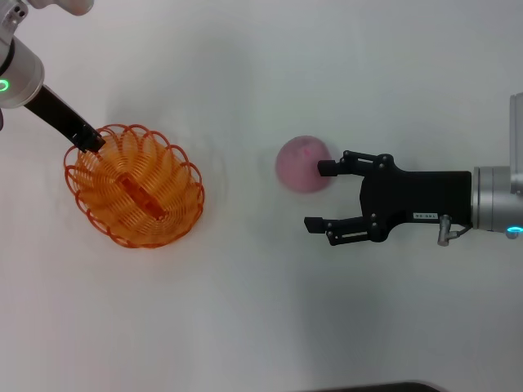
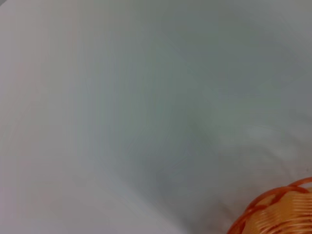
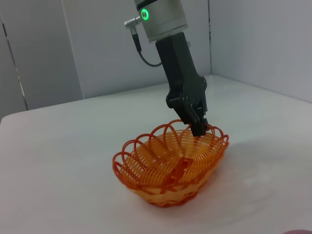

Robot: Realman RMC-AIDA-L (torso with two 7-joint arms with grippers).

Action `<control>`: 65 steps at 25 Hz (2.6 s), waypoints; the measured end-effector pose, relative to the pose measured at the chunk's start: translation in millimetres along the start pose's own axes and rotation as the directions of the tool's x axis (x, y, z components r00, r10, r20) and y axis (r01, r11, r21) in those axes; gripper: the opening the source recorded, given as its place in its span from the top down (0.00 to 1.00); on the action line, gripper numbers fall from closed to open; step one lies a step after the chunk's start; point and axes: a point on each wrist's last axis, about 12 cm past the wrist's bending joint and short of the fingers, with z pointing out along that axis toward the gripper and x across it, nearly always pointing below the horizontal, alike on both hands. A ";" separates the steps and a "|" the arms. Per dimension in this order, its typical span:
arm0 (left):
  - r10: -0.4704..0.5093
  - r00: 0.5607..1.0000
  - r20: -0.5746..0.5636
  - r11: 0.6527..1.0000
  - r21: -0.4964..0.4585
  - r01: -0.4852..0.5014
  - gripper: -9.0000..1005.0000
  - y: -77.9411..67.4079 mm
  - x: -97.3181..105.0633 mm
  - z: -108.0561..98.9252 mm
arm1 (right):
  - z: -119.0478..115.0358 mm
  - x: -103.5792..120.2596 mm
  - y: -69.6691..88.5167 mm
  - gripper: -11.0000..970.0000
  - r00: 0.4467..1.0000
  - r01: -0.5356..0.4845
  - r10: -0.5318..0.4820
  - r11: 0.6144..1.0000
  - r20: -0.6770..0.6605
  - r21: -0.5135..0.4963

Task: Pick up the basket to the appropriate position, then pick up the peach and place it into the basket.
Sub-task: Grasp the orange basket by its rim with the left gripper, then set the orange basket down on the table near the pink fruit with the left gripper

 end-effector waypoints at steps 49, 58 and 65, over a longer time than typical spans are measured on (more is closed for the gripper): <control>-0.710 0.700 0.077 0.643 0.477 0.600 0.94 -2.8 96.8 -11.9 | -2.3 -1.1 1.8 0.05 1.000 -0.024 0.024 1.000 0.012 -0.011; -0.761 0.637 0.125 0.609 0.475 0.635 0.94 -15.7 108.1 -1.7 | -2.4 -1.0 2.1 0.05 1.000 -0.025 0.025 1.000 0.013 -0.011; -0.802 0.575 0.164 0.574 0.478 0.664 0.94 -13.9 119.4 4.8 | -3.0 -0.3 2.9 0.05 1.000 -0.028 0.028 1.000 0.014 -0.012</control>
